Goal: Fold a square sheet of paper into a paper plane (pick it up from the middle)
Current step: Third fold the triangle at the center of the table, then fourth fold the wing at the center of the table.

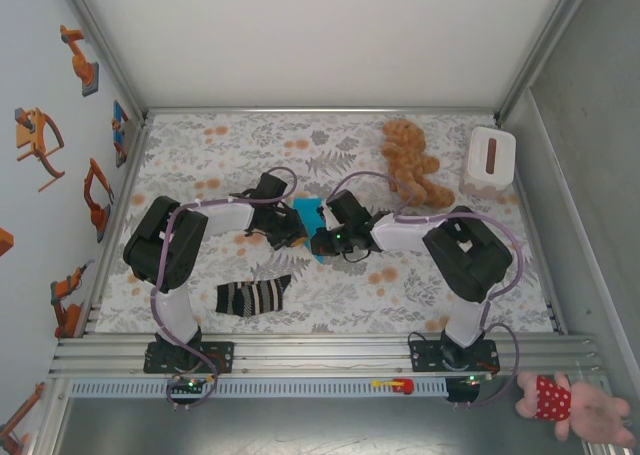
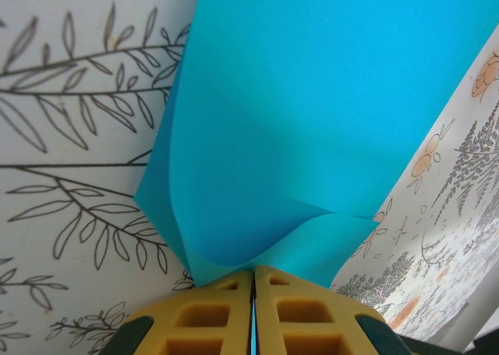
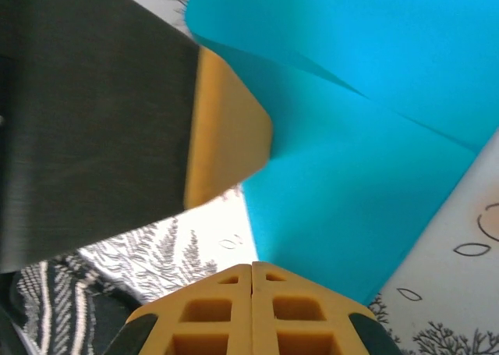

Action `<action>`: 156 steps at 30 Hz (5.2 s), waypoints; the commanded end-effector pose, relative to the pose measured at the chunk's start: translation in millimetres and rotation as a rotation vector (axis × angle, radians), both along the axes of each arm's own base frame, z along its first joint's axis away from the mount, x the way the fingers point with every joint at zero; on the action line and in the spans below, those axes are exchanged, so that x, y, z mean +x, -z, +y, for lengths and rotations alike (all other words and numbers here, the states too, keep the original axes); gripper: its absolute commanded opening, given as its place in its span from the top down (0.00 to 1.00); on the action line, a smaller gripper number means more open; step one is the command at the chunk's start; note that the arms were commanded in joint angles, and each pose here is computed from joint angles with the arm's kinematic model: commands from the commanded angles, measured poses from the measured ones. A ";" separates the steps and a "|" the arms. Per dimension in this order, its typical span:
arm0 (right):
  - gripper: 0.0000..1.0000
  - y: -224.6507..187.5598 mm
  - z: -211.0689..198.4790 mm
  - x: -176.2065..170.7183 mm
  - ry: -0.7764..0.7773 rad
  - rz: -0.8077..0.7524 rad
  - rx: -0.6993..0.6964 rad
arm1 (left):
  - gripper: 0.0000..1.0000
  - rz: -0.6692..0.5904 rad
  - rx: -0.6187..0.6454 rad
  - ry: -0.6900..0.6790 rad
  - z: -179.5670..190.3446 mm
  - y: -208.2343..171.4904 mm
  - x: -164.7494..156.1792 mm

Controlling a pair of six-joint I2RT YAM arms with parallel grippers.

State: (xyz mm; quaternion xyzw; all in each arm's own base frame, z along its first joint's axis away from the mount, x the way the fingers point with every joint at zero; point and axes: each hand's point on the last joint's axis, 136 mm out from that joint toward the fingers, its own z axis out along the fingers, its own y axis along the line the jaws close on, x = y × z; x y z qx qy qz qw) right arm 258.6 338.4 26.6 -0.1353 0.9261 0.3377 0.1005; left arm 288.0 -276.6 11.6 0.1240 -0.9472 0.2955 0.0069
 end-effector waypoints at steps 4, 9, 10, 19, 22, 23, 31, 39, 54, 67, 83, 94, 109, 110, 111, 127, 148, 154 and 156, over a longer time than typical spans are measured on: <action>1.00 25.4 -13.0 -6.8 -0.005 0.036 -0.108 | 0.90 -0.035 0.033 0.050 3.0 0.5 3.0; 1.00 41.6 -27.0 -13.9 -0.001 0.068 -0.187 | 0.88 -0.147 -0.049 0.126 -10.6 -25.5 14.8; 1.00 42.0 -27.9 -14.0 0.001 0.070 -0.192 | 0.88 -0.169 -0.072 0.140 -14.2 -32.2 15.2; 1.00 43.8 -25.4 -13.8 0.012 0.095 -0.191 | 0.88 -0.248 -0.111 0.186 -13.8 -35.9 4.4; 1.00 45.0 -26.5 -14.9 0.012 0.102 -0.199 | 0.88 -0.247 -0.120 0.199 -17.1 -30.6 3.3; 1.00 45.4 -27.1 -14.8 0.014 0.104 -0.203 | 0.88 -0.248 -0.126 0.204 -18.9 -29.8 3.5; 1.00 48.0 -30.4 -16.3 0.022 0.120 -0.227 | 0.89 -0.217 -0.074 0.226 -15.5 -2.8 1.5; 1.00 63.2 -46.2 -27.4 0.022 0.171 -0.309 | 0.89 -0.216 0.052 0.218 10.8 14.5 14.6; 1.00 56.6 -46.2 -25.0 0.010 0.149 -0.308 | 0.88 -0.236 0.197 0.129 77.3 7.1 63.3; 0.88 -57.8 0.1 33.7 0.222 -0.053 0.051 | 0.68 -0.317 -0.083 -0.120 61.6 -55.5 53.2; 0.75 -16.3 -4.9 36.2 0.265 0.001 -0.031 | 0.54 -0.177 -0.213 -0.152 34.7 -32.9 17.2; 0.81 6.9 -17.8 37.9 0.299 0.030 -0.093 | 0.66 -0.147 -0.219 -0.121 23.9 -28.7 16.8; 0.82 17.6 -22.7 36.6 0.308 0.059 -0.107 | 0.63 -0.086 -0.169 -0.127 23.3 -13.8 18.3; 0.82 18.5 -23.3 36.4 0.309 0.063 -0.109 | 0.63 -0.083 -0.157 -0.132 25.0 -12.3 18.0; 0.82 19.1 -23.5 36.1 0.309 0.065 -0.110 | 0.63 -0.085 -0.151 -0.133 25.9 -12.1 18.0; 0.83 24.3 -24.7 35.9 0.311 0.084 -0.115 | 0.69 -0.114 -0.295 -0.091 5.4 -34.9 25.1; 0.84 15.6 -26.2 38.4 0.313 0.076 -0.094 | 0.71 -0.232 -0.309 0.126 4.5 -24.4 31.6; 0.84 15.0 -27.6 38.4 0.313 0.076 -0.094 | 0.71 -0.221 -0.348 0.128 4.6 -21.4 36.8; 0.84 15.0 -27.5 38.5 0.313 0.075 -0.094 | 0.72 -0.222 -0.356 0.134 3.0 -22.9 37.1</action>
